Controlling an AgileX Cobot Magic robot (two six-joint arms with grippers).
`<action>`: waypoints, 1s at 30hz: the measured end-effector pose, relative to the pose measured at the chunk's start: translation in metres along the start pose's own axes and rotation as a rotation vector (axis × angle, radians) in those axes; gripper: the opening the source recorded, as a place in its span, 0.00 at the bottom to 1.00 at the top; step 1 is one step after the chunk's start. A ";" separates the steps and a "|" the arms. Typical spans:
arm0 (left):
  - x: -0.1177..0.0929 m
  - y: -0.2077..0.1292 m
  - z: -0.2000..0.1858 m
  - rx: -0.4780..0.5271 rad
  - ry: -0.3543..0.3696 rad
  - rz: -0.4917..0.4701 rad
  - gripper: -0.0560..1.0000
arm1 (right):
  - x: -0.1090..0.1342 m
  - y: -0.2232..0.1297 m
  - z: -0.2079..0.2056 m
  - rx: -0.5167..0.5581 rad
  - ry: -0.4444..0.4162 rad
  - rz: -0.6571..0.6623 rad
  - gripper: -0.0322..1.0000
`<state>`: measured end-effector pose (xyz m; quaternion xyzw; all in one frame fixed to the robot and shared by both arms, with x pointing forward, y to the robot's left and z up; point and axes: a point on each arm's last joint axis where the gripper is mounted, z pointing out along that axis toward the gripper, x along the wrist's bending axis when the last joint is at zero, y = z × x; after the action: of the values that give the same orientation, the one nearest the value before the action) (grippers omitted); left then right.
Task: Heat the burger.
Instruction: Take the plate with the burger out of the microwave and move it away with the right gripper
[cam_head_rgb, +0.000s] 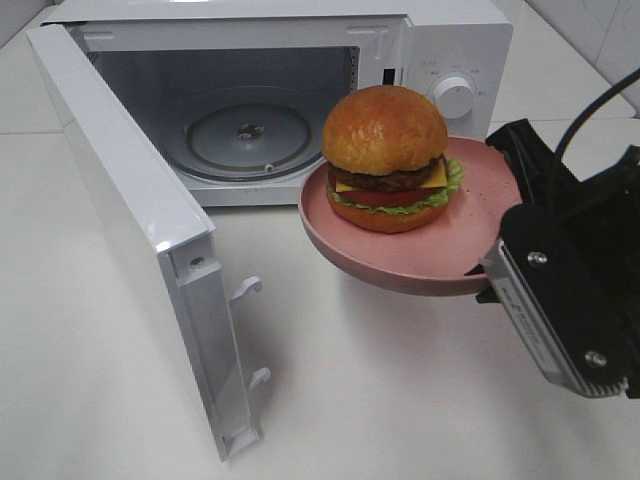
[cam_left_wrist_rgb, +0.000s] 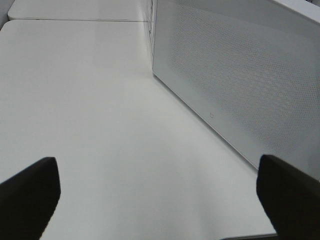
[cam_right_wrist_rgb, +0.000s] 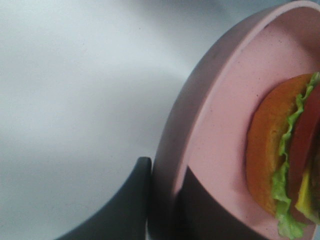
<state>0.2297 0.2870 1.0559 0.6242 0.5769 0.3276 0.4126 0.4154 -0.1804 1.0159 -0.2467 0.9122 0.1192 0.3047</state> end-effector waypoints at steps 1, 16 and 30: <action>0.000 0.000 0.000 0.000 0.000 0.000 0.99 | 0.006 -0.001 -0.007 0.008 0.002 0.005 0.12; 0.000 0.000 0.000 0.000 0.000 0.000 0.99 | 0.031 -0.013 -0.061 0.138 -0.087 0.129 0.12; 0.000 0.000 0.000 0.000 0.000 0.000 0.99 | 0.038 -0.028 -0.078 0.275 -0.192 0.558 0.12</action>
<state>0.2297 0.2870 1.0559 0.6242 0.5769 0.3276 0.4126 0.3650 -0.2470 1.0523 0.0686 0.9193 0.0963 0.3753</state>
